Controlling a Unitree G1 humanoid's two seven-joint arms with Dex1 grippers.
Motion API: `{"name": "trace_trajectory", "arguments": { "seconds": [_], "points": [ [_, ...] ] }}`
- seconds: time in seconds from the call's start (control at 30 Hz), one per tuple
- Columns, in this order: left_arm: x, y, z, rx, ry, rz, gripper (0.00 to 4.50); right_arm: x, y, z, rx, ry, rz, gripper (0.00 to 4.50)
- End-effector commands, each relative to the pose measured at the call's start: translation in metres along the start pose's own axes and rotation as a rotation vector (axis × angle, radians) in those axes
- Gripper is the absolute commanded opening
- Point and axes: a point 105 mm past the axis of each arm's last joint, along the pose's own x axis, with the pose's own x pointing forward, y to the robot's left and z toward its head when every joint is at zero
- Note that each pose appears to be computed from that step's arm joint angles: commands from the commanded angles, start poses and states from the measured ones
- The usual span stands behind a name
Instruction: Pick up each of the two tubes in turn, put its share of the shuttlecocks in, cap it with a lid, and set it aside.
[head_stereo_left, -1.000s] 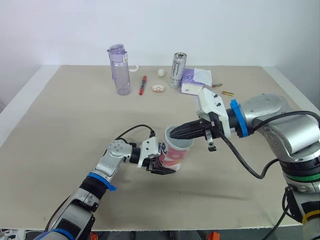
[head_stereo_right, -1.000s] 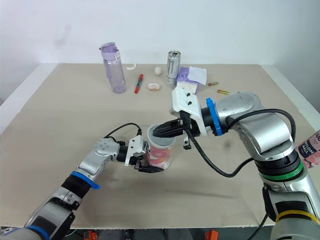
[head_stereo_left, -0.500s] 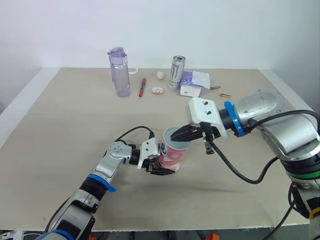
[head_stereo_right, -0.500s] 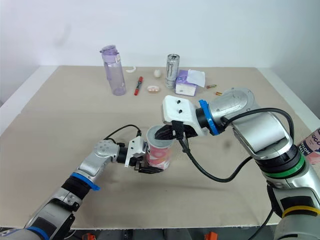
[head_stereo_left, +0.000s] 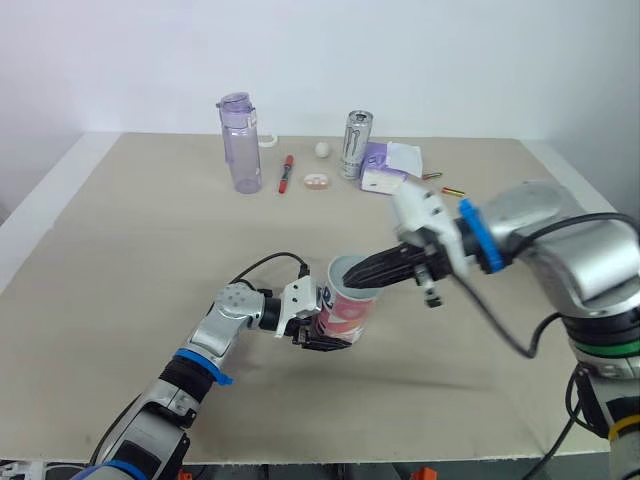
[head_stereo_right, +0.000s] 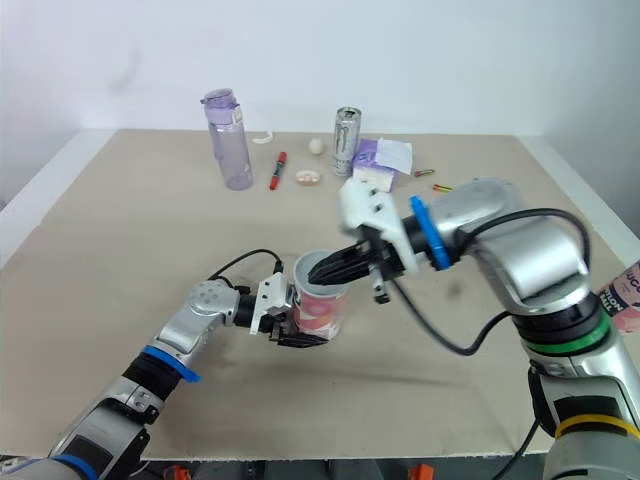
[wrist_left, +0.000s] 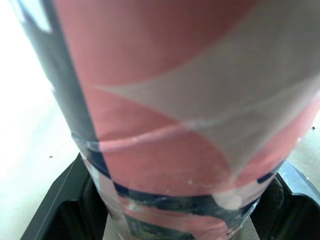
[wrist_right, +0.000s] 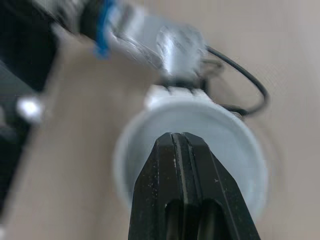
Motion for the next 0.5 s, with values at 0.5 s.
{"name": "trace_trajectory", "arguments": {
  "seconds": [0.5],
  "points": [
    [-0.016, 0.007, 0.003, -0.009, -0.018, 0.031, 4.48, -0.048, 0.03, -0.11, 0.184, -0.107, -0.403, 1.24]
  ]
}}
